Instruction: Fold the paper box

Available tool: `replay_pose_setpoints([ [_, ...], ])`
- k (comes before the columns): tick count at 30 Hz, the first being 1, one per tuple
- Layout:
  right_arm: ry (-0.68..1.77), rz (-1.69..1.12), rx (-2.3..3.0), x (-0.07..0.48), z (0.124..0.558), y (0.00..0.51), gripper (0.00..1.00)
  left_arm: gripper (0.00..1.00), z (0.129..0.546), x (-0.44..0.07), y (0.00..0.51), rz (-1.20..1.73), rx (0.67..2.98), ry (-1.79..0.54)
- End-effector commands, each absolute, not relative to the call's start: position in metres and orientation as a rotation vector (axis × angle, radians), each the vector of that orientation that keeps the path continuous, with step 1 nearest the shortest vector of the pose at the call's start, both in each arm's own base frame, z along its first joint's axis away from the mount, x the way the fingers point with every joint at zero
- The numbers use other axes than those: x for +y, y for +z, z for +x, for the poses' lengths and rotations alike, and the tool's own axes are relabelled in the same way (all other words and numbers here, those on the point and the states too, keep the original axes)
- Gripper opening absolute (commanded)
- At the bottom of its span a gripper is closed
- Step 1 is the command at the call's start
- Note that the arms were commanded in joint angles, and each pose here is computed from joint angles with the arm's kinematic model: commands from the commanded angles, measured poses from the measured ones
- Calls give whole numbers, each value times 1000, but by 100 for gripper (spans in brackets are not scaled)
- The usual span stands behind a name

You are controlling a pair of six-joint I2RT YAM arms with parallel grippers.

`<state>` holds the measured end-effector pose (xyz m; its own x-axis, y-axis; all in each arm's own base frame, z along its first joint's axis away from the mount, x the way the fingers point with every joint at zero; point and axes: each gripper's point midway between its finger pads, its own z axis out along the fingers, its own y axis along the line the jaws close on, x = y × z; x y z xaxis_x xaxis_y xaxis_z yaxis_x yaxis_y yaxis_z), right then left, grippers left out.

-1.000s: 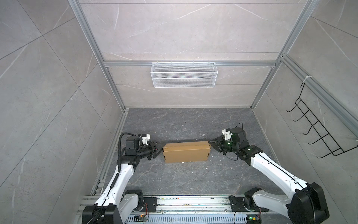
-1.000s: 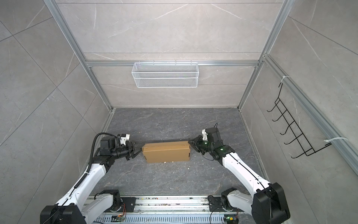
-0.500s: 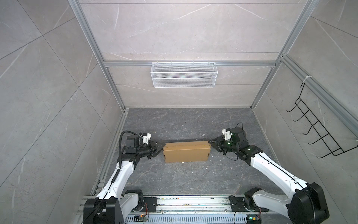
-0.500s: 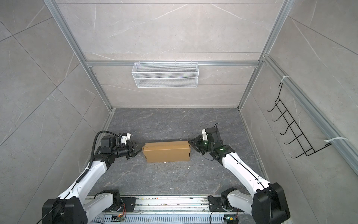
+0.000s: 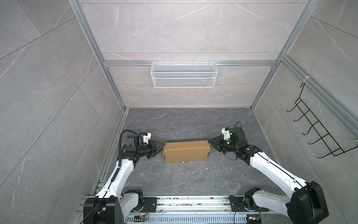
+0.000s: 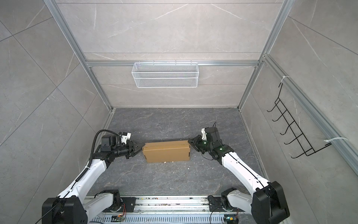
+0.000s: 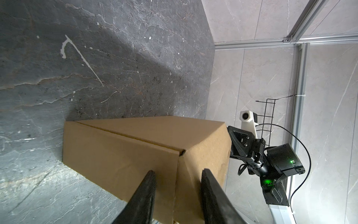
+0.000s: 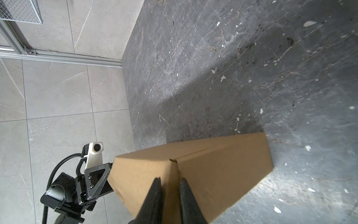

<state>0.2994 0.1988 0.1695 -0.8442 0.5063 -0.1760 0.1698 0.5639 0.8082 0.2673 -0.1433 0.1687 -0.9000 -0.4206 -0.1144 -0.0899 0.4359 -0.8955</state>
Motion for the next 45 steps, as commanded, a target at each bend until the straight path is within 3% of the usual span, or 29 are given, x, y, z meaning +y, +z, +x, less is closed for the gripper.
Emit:
replay_pose_setpoints([
  [1, 850, 668, 2794, 172, 241, 70, 20, 38, 253, -153, 162, -363, 2428, -1502],
  [12, 841, 639, 2800, 175, 242, 71, 20, 35, 260, -150, 172, -334, 2433, -1443],
  [21, 817, 615, 2809, 176, 241, 68, 20, 25, 260, -148, 181, -321, 2423, -1417],
  [23, 816, 614, 2807, 176, 241, 69, 20, 29, 259, -148, 186, -310, 2425, -1413],
  [27, 804, 605, 2809, 175, 241, 69, 20, 52, 260, -142, 208, -263, 2419, -1311],
  [30, 804, 607, 2812, 176, 241, 68, 20, 58, 262, -143, 219, -255, 2412, -1324],
  [45, 808, 609, 2815, 178, 242, 66, 20, 60, 251, -143, 208, -133, 2436, -1272],
])
